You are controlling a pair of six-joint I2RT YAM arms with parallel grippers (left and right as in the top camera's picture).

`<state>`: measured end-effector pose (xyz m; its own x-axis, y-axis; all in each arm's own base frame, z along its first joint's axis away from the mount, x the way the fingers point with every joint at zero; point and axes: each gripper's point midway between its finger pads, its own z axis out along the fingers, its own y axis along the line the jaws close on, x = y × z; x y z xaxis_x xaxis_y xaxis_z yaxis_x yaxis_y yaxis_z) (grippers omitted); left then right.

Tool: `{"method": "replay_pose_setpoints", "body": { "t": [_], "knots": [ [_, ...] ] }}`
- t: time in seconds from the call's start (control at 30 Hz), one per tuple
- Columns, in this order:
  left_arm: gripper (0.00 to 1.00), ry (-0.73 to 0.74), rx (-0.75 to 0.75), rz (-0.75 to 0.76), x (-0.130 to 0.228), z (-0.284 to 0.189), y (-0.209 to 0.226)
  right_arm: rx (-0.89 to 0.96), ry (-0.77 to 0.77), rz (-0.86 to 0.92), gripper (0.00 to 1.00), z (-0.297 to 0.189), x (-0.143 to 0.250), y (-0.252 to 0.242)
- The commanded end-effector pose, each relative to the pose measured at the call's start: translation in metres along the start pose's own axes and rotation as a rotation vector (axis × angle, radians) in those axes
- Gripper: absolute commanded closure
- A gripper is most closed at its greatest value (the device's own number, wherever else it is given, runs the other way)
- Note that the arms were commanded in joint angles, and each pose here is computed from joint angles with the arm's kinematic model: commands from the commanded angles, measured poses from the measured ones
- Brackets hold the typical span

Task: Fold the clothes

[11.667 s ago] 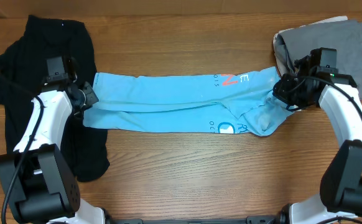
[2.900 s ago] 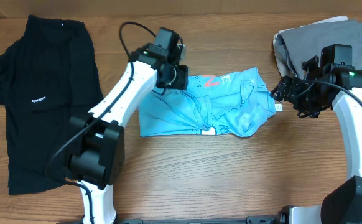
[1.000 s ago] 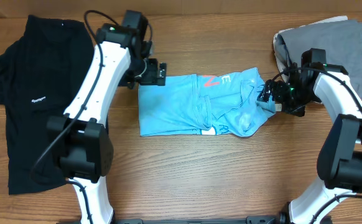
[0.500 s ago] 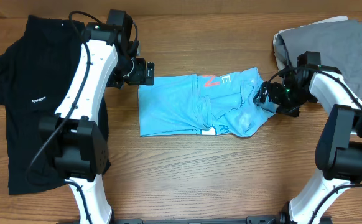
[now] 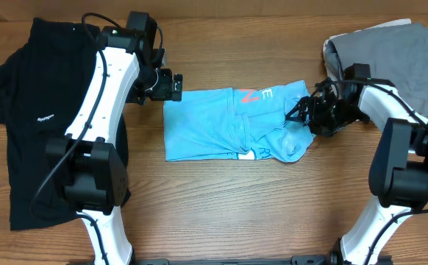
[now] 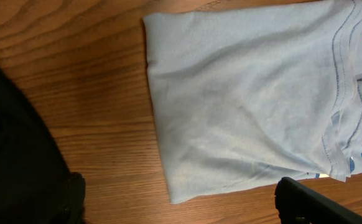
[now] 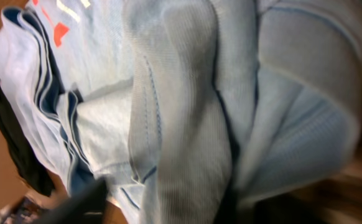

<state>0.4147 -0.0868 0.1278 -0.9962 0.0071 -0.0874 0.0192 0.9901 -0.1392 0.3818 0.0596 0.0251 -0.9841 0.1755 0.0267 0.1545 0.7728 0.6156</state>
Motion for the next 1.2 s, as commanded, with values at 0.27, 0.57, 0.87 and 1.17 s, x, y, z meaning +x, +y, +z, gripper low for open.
{"method": "replay_pose_setpoints", "body": {
  "t": [0.27,0.57,0.87,1.17],
  "knots": [
    [0.00,-0.022,-0.032,0.013,-0.002,-0.010,0.009,-0.009,-0.033,0.029,0.96,-0.013,-0.010,-0.011],
    [0.00,-0.007,-0.139,0.005,0.003,-0.012,0.030,-0.012,-0.070,0.060,0.96,-0.086,-0.023,-0.025],
    [0.00,0.002,-0.146,-0.080,0.005,-0.021,0.070,-0.017,-0.003,-0.059,0.96,-0.080,-0.004,0.029],
    [0.00,-0.004,-0.156,-0.170,0.006,-0.028,0.119,-0.016,0.105,-0.210,0.96,-0.026,0.023,0.107]
  ]
}}
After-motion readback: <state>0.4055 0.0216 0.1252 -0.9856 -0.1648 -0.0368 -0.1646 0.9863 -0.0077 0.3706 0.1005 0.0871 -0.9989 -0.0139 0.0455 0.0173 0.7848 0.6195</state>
